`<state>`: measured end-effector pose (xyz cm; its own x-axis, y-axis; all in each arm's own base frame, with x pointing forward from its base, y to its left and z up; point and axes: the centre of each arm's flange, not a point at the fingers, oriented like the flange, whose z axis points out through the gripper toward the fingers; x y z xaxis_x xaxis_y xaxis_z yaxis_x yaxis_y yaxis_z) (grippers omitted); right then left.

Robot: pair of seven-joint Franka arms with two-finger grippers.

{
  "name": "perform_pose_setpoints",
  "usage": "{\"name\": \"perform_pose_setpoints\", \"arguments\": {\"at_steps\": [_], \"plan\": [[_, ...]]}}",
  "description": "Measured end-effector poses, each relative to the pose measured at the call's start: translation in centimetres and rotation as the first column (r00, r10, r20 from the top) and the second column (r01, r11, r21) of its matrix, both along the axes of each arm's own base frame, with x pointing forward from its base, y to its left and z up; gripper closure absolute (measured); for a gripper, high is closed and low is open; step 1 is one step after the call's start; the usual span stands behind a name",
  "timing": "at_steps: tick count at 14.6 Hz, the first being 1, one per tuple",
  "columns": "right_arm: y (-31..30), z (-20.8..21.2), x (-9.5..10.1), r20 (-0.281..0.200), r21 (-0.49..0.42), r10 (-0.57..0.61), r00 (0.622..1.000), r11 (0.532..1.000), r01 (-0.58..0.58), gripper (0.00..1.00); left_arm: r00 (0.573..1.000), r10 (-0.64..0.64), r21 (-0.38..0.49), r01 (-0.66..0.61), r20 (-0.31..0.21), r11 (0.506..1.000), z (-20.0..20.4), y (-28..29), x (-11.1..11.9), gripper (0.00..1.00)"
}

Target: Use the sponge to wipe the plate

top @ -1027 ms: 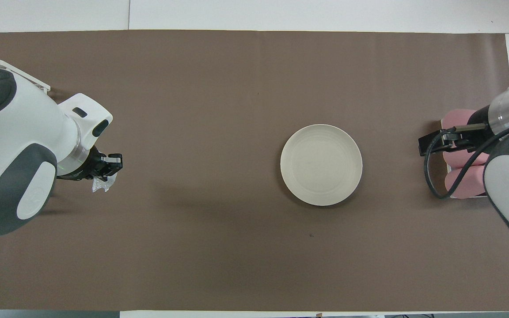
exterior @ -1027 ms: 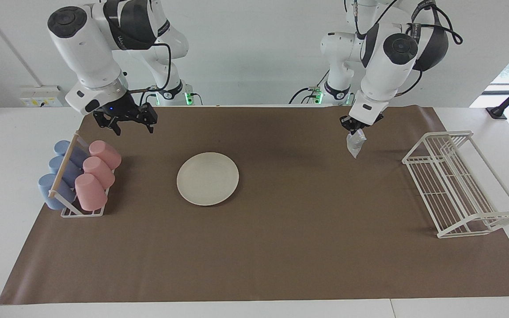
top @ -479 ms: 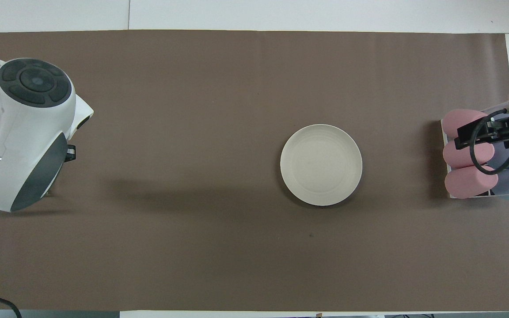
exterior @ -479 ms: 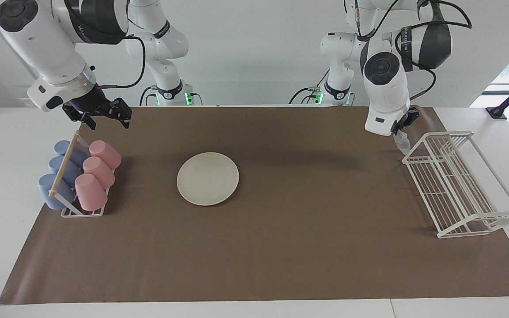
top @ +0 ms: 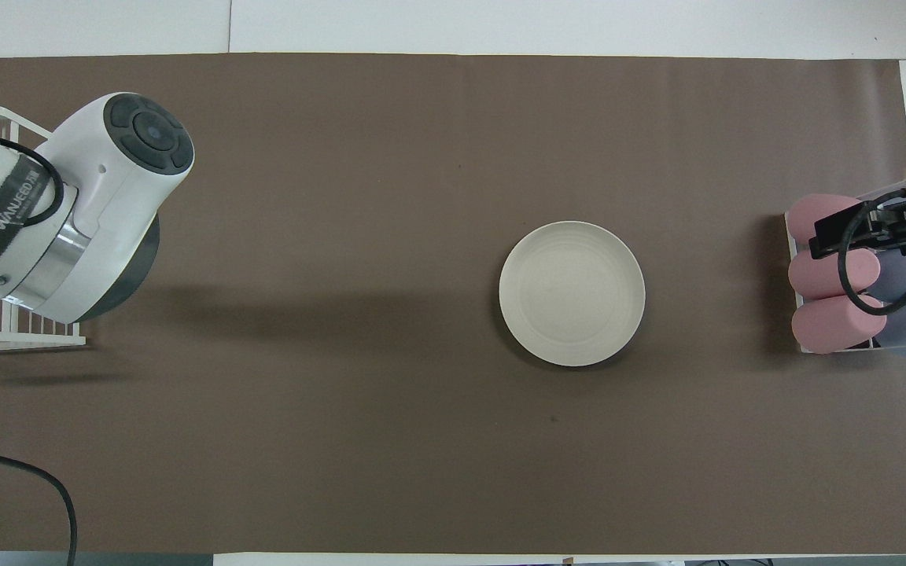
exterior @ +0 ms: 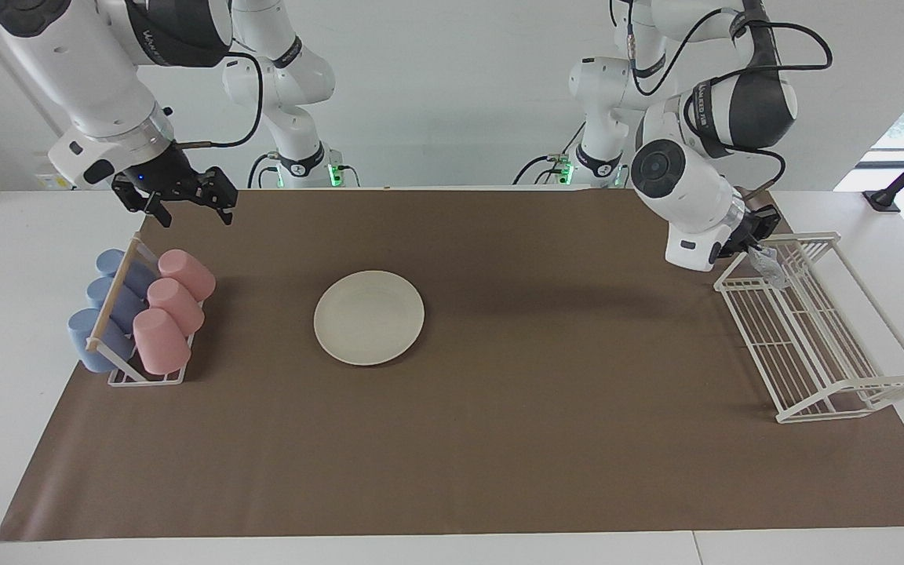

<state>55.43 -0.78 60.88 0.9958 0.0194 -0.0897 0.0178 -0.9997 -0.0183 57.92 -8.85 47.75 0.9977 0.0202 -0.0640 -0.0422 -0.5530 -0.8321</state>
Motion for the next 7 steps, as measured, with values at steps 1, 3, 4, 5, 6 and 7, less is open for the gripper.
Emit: {"name": "perform_pose_setpoints", "arguments": {"at_steps": [1,3,4,5,6,7], "plan": [[0.0,0.2,-0.1,0.003,0.000,0.001,1.000,1.000,-0.001,0.00,1.000,-0.015,0.051,0.015,-0.007,0.999,-0.8,0.3,0.5,0.93],[-0.1,0.3,-0.2,0.006,0.000,-0.002,1.000,1.000,0.002,0.00,0.999,-0.036,0.146,0.040,-0.030,0.988,-2.9,1.0,1.7,0.93],[-0.2,0.4,-0.2,0.006,0.000,-0.003,1.000,1.000,0.003,0.00,0.998,-0.036,0.176,0.044,-0.046,0.983,-4.1,1.6,2.1,0.93],[-0.2,0.4,-0.2,0.007,0.000,-0.004,1.000,1.000,0.004,0.00,0.998,-0.028,0.193,0.039,-0.057,0.980,-5.2,2.3,2.5,0.93],[-0.2,0.5,-0.2,0.009,0.000,-0.004,1.000,1.000,0.004,0.00,0.998,-0.015,0.202,0.027,-0.064,0.979,-6.0,3.3,3.0,0.93],[-0.2,0.5,-0.2,0.010,0.001,-0.003,1.000,1.000,0.003,0.00,0.998,-0.002,0.202,0.015,-0.065,0.979,-6.4,4.4,3.4,0.93]]}}
